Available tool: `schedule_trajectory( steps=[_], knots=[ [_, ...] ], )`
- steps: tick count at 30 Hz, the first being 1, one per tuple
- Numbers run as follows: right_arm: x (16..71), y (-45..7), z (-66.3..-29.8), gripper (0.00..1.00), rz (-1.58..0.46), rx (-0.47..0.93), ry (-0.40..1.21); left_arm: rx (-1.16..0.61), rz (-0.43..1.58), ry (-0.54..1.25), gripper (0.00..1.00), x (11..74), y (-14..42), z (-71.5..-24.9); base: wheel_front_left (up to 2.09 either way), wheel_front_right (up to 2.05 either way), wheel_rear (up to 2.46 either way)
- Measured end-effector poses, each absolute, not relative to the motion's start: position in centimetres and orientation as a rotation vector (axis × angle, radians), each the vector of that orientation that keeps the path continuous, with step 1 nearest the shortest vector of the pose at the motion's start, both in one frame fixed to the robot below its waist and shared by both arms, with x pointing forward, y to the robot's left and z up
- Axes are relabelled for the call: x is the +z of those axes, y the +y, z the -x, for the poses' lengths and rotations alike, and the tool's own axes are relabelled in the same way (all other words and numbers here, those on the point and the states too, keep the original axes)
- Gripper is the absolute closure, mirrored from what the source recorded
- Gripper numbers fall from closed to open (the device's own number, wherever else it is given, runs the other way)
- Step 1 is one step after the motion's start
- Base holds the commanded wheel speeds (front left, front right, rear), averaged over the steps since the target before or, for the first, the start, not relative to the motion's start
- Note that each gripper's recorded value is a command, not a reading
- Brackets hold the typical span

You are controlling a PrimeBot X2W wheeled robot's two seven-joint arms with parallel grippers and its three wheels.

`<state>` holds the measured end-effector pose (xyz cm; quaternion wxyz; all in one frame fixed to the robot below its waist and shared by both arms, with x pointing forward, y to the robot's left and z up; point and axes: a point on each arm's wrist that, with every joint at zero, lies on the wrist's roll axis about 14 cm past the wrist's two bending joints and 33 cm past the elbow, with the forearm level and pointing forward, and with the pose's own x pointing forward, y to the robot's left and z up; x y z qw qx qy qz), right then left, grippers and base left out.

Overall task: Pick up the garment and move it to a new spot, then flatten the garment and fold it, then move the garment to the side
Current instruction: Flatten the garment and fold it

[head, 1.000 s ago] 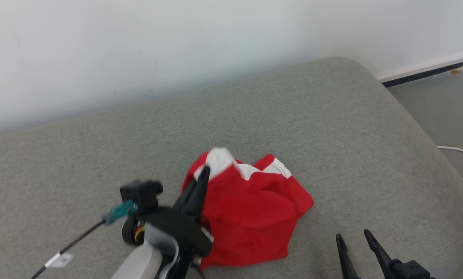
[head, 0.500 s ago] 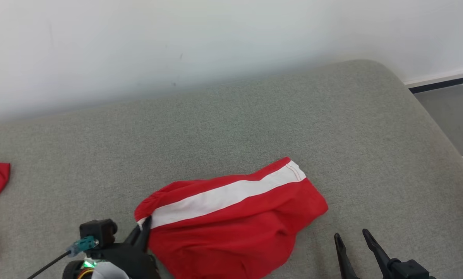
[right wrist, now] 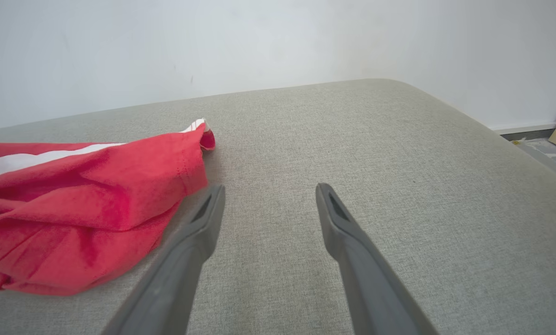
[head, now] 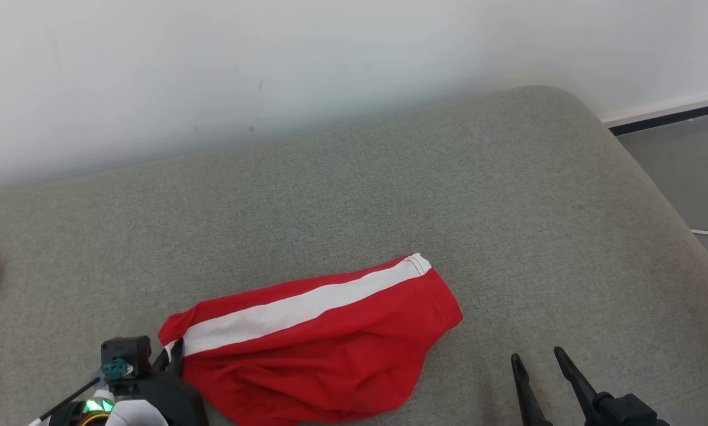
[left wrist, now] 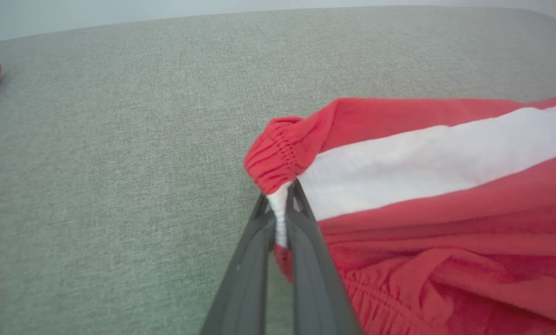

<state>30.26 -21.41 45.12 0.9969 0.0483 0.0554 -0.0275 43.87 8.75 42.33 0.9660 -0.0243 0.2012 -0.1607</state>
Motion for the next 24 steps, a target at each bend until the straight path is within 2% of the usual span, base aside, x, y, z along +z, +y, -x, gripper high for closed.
schedule_trajectory(
  steps=[1, 2, 3, 4, 13, 24],
  knots=[
    [45.2, -21.4, -30.2, 0.0, -0.097, -0.056, 0.109, -0.325, 0.053, 0.406, 1.0, 42.4, 8.6, -43.9, 0.0, 0.0, 0.0],
    [45.2, -21.5, -30.2, 0.0, -0.097, -0.058, 0.107, -0.322, 0.064, 0.401, 0.78, 42.5, 8.6, -43.9, 0.0, 0.0, 0.0],
    [45.2, -21.5, -30.2, 0.0, -0.097, -0.059, 0.106, -0.317, 0.075, 0.391, 0.11, 42.8, 8.8, -44.1, 0.0, 0.0, 0.0],
    [45.3, -21.6, -30.2, 0.0, -0.097, -0.061, 0.105, -0.318, 0.092, 0.384, 0.0, 43.0, 8.8, -44.1, 0.0, 0.0, 0.0],
    [45.5, -21.0, -30.3, 0.0, -0.112, -0.047, 0.094, -0.301, 0.26, 0.36, 0.0, 43.3, 8.9, -42.3, 0.0, 0.0, 0.0],
    [45.9, -20.0, -31.4, 0.0, -0.115, -0.004, 0.074, -0.15, 0.354, 0.187, 0.0, 45.6, 13.3, -39.7, 0.0, 0.0, 0.0]
  ],
)
